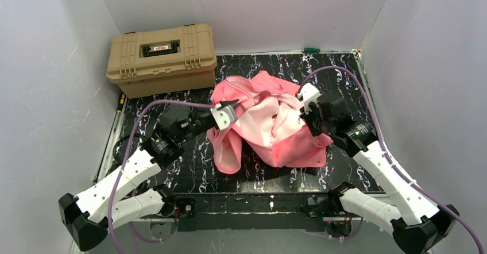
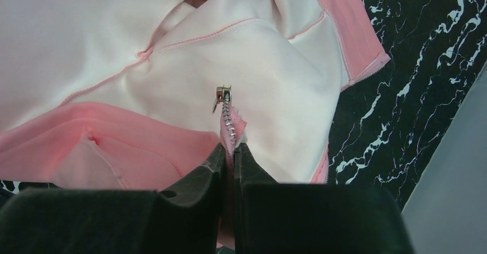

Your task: Zip up the jacket

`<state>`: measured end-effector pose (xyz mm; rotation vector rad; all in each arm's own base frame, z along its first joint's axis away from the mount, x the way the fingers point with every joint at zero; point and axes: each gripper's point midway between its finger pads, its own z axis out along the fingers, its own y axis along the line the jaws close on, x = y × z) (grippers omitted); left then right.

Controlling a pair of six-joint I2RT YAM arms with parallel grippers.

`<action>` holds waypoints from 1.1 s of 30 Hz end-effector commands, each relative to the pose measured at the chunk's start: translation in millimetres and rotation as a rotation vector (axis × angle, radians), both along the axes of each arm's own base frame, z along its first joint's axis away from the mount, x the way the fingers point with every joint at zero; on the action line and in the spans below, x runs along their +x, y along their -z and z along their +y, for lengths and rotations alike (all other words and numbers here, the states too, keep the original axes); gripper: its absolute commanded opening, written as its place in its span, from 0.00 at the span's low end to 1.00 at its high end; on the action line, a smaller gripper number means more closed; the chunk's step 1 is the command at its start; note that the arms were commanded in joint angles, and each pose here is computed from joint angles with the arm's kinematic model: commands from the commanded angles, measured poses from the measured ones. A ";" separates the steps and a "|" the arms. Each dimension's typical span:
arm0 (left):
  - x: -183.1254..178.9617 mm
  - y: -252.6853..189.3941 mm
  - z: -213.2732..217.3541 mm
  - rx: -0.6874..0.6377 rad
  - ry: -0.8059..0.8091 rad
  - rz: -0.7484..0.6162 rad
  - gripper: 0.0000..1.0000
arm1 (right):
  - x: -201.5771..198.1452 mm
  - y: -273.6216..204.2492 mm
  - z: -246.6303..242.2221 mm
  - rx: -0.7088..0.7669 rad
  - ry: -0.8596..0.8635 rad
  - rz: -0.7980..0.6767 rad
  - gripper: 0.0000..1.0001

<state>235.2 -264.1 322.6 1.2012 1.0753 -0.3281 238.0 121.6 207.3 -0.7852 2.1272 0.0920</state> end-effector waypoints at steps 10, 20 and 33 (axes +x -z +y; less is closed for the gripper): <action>-87.1 139.3 1.6 0.362 0.505 -0.116 0.03 | -5.2 -54.2 13.4 0.161 -0.070 -0.171 0.01; -101.2 199.7 -2.5 0.483 0.630 -0.049 0.21 | -24.4 -70.4 35.3 0.256 -0.226 -0.194 0.01; -133.6 200.8 -10.8 0.508 0.768 0.058 0.62 | -31.0 -55.1 37.8 0.273 -0.234 -0.150 0.01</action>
